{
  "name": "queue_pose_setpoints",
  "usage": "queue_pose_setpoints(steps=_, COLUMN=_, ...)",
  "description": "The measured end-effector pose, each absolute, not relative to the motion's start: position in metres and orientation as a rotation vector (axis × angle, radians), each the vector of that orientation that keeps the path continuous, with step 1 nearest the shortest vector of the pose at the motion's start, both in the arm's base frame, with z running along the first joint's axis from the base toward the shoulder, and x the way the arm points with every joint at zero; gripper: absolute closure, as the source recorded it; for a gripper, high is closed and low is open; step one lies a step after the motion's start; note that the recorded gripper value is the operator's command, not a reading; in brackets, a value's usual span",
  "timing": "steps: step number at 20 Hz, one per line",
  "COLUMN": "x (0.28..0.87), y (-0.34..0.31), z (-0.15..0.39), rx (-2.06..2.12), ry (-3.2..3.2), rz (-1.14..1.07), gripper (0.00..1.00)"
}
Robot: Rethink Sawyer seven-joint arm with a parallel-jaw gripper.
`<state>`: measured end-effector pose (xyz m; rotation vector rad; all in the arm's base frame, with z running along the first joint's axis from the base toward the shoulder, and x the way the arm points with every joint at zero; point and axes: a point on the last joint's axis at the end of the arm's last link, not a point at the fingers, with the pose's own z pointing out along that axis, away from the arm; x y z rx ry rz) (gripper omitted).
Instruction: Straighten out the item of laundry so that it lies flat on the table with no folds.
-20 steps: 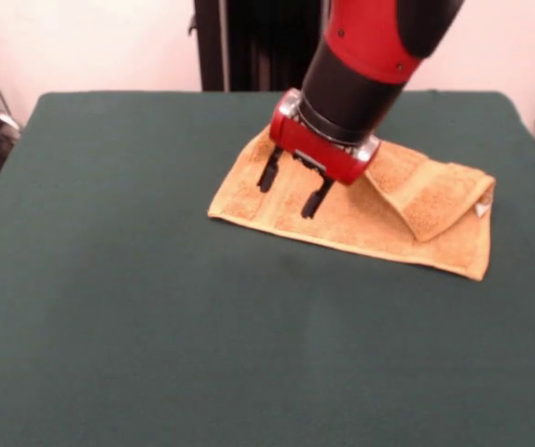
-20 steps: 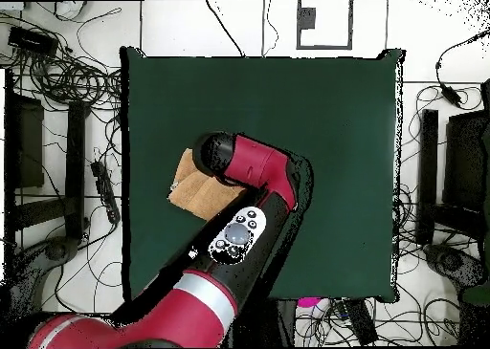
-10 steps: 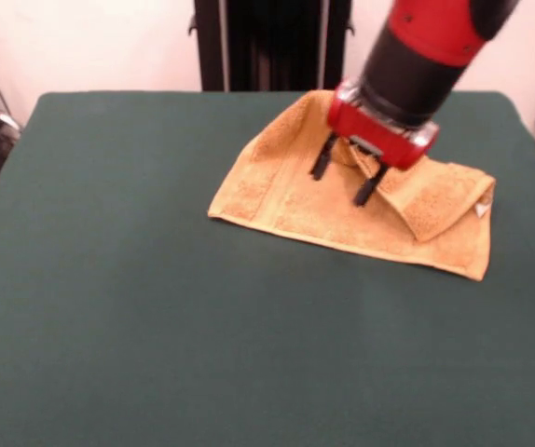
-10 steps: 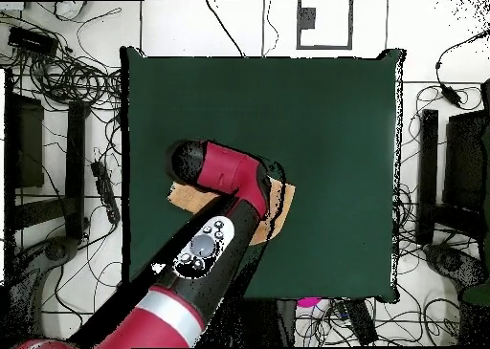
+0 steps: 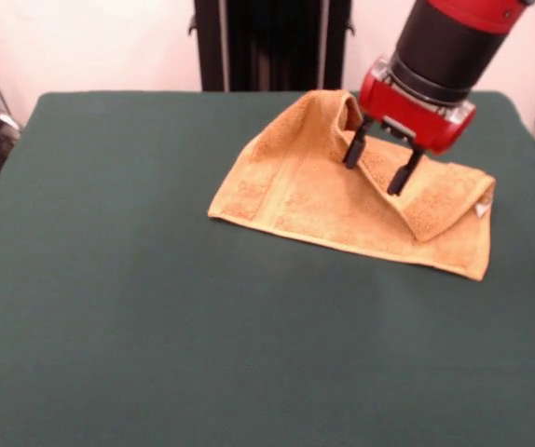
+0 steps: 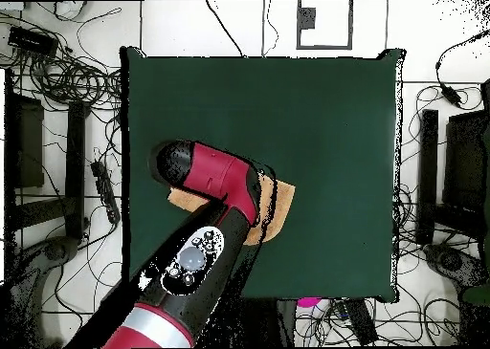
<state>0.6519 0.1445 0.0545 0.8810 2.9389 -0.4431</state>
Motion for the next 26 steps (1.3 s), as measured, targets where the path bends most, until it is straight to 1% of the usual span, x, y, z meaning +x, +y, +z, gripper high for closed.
queue_pose_setpoints(steps=11, x=0.630, y=0.137, z=0.026, rx=0.983, ry=2.950, rz=-0.429, gripper=0.00)
queue_pose_setpoints(steps=20, x=0.622, y=0.133, z=0.020, rx=0.969, ry=2.922, rz=-0.449, gripper=0.00)
queue_pose_setpoints(steps=26, x=0.619, y=0.134, z=0.011, rx=1.001, ry=2.910, rz=-0.414, gripper=0.00)
